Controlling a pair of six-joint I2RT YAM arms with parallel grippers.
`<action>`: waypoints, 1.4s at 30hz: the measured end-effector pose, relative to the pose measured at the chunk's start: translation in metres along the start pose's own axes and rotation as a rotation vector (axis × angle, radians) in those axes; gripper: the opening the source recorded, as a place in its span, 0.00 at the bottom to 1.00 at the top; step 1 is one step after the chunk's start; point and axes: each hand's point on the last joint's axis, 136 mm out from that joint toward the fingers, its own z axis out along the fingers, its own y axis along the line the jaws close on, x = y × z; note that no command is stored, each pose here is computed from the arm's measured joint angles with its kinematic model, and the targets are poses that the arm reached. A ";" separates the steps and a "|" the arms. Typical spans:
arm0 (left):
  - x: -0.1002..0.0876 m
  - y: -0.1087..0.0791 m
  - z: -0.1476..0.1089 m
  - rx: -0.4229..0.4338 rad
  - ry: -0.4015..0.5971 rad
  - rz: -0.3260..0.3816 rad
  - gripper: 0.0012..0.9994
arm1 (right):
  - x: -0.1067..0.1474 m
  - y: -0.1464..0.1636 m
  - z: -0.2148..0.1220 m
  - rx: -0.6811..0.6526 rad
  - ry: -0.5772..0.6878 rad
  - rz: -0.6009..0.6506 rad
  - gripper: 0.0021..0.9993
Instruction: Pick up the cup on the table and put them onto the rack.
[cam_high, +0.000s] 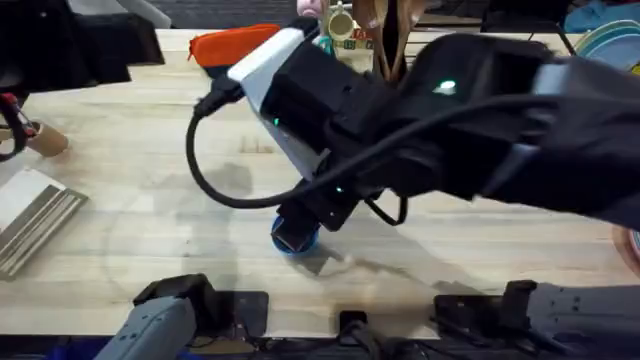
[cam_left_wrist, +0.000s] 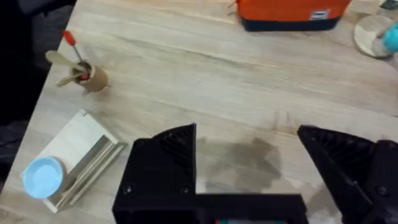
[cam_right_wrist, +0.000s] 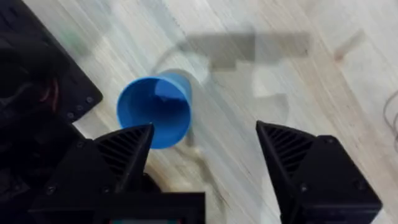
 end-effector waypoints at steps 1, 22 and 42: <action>0.000 0.002 0.000 -0.007 0.001 -0.006 0.99 | 0.000 0.000 0.004 0.002 0.009 0.000 0.99; 0.006 0.009 0.000 -0.025 0.025 -0.021 0.99 | 0.005 -0.001 0.053 0.020 0.117 -0.001 0.92; 0.006 0.009 0.000 -0.025 0.025 -0.021 0.99 | 0.000 -0.002 0.033 0.013 0.068 -0.034 0.03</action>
